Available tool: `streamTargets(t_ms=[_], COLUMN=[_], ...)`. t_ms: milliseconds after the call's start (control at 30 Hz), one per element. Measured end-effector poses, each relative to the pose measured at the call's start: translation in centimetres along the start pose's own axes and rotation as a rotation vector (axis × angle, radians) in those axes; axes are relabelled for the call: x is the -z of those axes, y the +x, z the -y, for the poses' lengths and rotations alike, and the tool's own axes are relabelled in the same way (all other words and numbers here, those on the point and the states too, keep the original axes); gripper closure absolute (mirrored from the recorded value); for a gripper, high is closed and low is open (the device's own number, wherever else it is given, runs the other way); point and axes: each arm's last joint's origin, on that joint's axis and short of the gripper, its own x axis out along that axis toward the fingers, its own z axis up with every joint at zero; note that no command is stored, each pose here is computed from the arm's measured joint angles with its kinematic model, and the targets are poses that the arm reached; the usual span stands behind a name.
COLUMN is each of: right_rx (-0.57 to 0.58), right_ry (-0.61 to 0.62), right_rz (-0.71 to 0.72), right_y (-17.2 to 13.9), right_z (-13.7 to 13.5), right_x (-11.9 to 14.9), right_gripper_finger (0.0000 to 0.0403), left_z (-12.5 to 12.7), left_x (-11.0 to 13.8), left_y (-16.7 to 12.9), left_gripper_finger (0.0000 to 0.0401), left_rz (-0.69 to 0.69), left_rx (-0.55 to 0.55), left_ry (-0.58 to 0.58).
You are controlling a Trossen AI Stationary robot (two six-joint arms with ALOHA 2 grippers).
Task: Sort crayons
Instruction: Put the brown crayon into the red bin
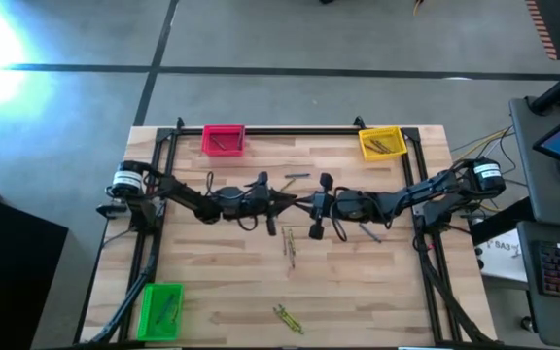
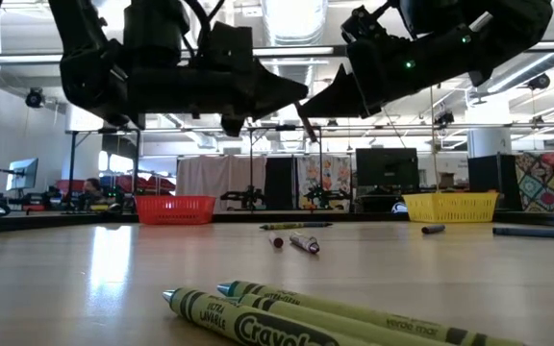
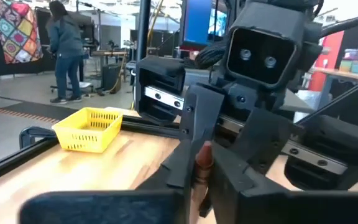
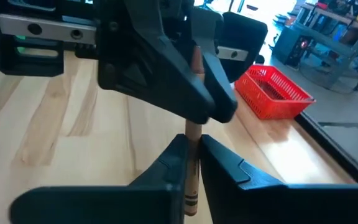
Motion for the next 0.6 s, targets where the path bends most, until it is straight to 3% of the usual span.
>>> streamTargets(t_ms=[133,300,467,600], right_rx=[0.034,0.226,0.279,0.283], right_ry=[0.021,0.029,0.082,0.093], right_rz=[0.006,-0.060,-0.158,-0.158], right_y=[-0.1,-1.0,-1.8,-1.6], right_z=[0.2,1.0,1.9,1.9], right_x=[-0.2,-0.4,0.1,0.3], right_gripper_finger=[0.0331,0.0270,0.0230,0.0217], left_z=[-0.4,-2.8,-7.4,-12.1], left_x=[-0.2,-1.0,-2.9,-4.4], left_y=[-0.1,-2.8,-7.1,-9.9], left_gripper_finger=[0.0392,0.0397,0.0398,0.0399], left_rz=[0.003,-0.006,-0.036,-0.051], left_rx=[-0.045,-0.279,-0.568,-0.759], left_ry=[-0.029,-0.032,-0.013,-0.072])
